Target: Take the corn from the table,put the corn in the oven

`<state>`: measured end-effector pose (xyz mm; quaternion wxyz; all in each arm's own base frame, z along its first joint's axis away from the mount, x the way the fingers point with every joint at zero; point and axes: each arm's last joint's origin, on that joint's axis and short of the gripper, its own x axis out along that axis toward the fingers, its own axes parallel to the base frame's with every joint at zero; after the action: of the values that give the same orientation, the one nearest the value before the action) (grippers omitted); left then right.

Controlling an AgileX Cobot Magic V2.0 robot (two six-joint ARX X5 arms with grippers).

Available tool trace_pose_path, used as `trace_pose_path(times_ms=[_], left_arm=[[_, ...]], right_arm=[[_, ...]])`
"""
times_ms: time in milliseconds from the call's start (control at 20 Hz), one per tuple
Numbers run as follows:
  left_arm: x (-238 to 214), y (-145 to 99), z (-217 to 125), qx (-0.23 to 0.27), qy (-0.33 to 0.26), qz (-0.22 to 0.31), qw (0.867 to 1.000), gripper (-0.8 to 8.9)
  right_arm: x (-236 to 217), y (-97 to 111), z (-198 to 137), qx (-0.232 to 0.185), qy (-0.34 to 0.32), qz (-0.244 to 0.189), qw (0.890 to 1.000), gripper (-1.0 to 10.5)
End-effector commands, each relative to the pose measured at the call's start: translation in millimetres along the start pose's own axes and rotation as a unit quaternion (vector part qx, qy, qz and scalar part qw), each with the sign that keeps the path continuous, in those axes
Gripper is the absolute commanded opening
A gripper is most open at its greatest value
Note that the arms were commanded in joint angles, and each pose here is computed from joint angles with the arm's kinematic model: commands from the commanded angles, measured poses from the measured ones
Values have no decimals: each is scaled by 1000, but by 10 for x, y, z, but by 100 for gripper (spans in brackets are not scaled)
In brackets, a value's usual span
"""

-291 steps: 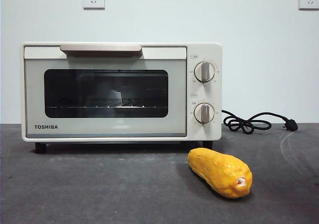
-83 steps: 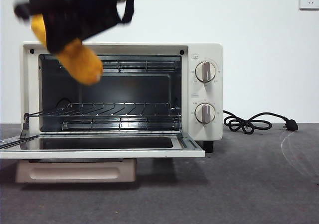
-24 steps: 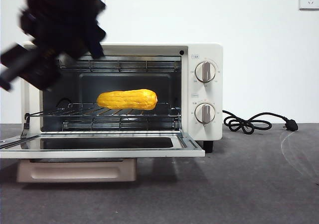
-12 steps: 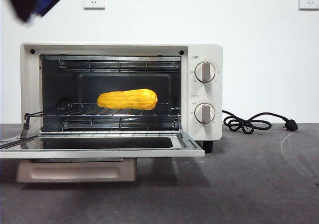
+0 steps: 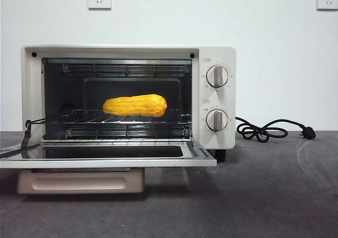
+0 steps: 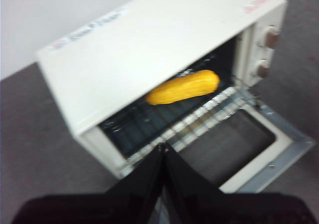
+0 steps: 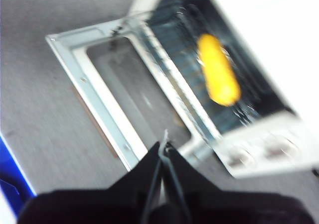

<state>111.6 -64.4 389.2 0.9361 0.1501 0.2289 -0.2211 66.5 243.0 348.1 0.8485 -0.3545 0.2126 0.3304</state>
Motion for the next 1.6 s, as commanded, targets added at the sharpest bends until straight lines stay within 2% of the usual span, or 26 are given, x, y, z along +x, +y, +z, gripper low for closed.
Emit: trace_pose_path(times_ms=[50, 250, 400, 550, 750, 900, 1050, 1150, 1250, 1400, 1600], left_arm=[[83, 2, -62, -8, 6, -18, 1000, -6], [218, 41, -191, -26, 22, -36, 999, -8], [358, 90, -349, -51, 39, -66, 996, -8], [495, 178, -535, -97, 52, -96, 989, -8], [614, 323, -831, -177, 67, -139, 972, -8], [664, 449, -1077, -243, 72, -159, 954, -8], [710, 599, -1315, -309, 79, -142, 937, -8], [808, 746, -1490, -364, 78, -135, 918, -8], [935, 879, -1596, -398, 93, -136, 903, -9], [1194, 1021, -1752, -440, 112, -166, 875, -8], [1513, 1118, -2031, -497, 169, -173, 833, -8]], right_arm=[[-160, -186, -66, 43, -9, -9, 999, -17], [-294, -484, -194, 96, -7, 10, 995, -17], [-342, -704, -294, 139, -8, 75, 987, -17], [-315, -889, -382, 179, -1, 137, 974, -17], [-215, -1105, -513, 211, 21, 192, 958, -17], [-112, -1234, -611, 228, 39, 235, 944, -17], [14, -1352, -712, 234, 54, 277, 930, -17], [155, -1476, -810, 247, 60, 308, 917, -17], [292, -1561, -870, 256, 57, 333, 906, -17], [472, -1675, -966, 267, 65, 340, 900, -17], [635, -1781, -1061, 287, 76, 334, 895, -16]])
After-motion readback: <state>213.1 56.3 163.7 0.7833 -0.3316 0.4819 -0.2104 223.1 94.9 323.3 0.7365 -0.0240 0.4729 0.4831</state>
